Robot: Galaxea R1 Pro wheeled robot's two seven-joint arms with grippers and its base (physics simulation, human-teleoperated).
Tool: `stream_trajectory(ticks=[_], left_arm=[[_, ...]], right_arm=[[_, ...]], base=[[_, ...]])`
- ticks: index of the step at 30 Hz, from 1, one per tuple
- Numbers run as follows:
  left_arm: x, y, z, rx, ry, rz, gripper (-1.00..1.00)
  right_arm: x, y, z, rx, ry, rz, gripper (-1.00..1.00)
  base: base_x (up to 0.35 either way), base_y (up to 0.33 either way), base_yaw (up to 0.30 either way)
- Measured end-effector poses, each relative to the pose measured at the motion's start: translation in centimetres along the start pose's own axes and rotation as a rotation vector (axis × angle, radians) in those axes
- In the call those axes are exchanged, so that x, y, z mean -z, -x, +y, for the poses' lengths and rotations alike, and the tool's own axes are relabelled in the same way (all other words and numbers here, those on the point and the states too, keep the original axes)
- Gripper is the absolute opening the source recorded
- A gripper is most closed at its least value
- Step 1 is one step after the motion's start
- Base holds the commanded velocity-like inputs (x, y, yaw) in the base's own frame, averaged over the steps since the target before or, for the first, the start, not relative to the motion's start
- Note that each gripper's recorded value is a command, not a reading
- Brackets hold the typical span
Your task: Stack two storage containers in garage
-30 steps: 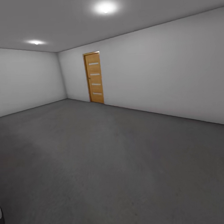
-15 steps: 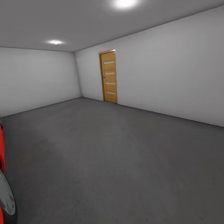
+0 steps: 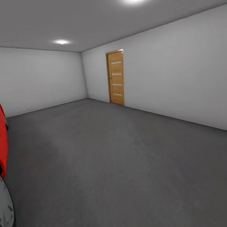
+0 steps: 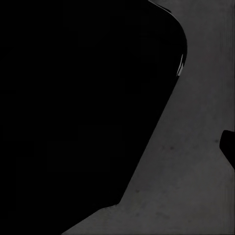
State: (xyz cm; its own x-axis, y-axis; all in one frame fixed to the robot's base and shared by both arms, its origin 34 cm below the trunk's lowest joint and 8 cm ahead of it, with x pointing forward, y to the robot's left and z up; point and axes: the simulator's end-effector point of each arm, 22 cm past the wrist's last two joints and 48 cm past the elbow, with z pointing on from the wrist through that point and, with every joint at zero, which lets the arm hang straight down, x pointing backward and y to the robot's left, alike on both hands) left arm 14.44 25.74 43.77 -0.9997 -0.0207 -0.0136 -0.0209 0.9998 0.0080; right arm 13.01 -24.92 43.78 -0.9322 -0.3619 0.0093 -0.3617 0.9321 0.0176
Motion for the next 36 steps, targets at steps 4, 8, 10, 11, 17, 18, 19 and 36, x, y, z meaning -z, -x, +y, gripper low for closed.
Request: stream_trajectory(ticks=[4, 8, 10, 11, 17, 18, 19, 36], left_arm=[[0.00, 0.00, 0.00, 0.000, 0.000, 0.000, 1.00], [0.00, 0.00, 0.00, 0.000, 0.000, 0.000, 1.00], [0.00, 0.00, 0.00, 0.000, 0.000, 0.000, 1.00], [0.00, 0.00, 0.00, 0.000, 0.000, 0.000, 1.00], [0.00, 0.00, 0.00, 0.000, 0.000, 0.000, 1.00], [0.00, -0.01, 0.01, 0.000, 0.000, 0.001, 1.00], [0.00, -0.02, 0.01, 0.000, 0.000, 0.001, 1.00], [0.00, 0.00, 0.00, 0.000, 0.000, 0.000, 1.00]], right_arm=[[0.00, 0.00, 0.00, 0.000, 0.000, 0.000, 1.00], [0.00, 0.00, 0.00, 0.000, 0.000, 0.000, 1.00], [0.00, 0.00, 0.00, 0.000, 0.000, 0.000, 1.00], [0.00, 0.00, 0.00, 0.001, 0.000, 0.000, 1.00], [0.00, 0.00, 0.00, 0.000, 0.000, 0.000, 1.00], [0.00, 0.01, 0.02, 0.000, 0.000, 0.000, 1.00], [0.00, 0.01, 0.03, 0.000, 0.000, 0.000, 1.00], [0.00, 0.00, 0.00, 0.001, 0.000, 0.000, 1.00]], base=[[0.322, 0.000, 0.000], [0.322, 0.000, 0.000], [0.322, 0.000, 0.000], [0.322, 0.000, 0.000], [0.322, 0.000, 0.000], [0.322, 0.000, 0.000], [0.322, 0.000, 0.000], [0.322, 0.000, 0.000]])
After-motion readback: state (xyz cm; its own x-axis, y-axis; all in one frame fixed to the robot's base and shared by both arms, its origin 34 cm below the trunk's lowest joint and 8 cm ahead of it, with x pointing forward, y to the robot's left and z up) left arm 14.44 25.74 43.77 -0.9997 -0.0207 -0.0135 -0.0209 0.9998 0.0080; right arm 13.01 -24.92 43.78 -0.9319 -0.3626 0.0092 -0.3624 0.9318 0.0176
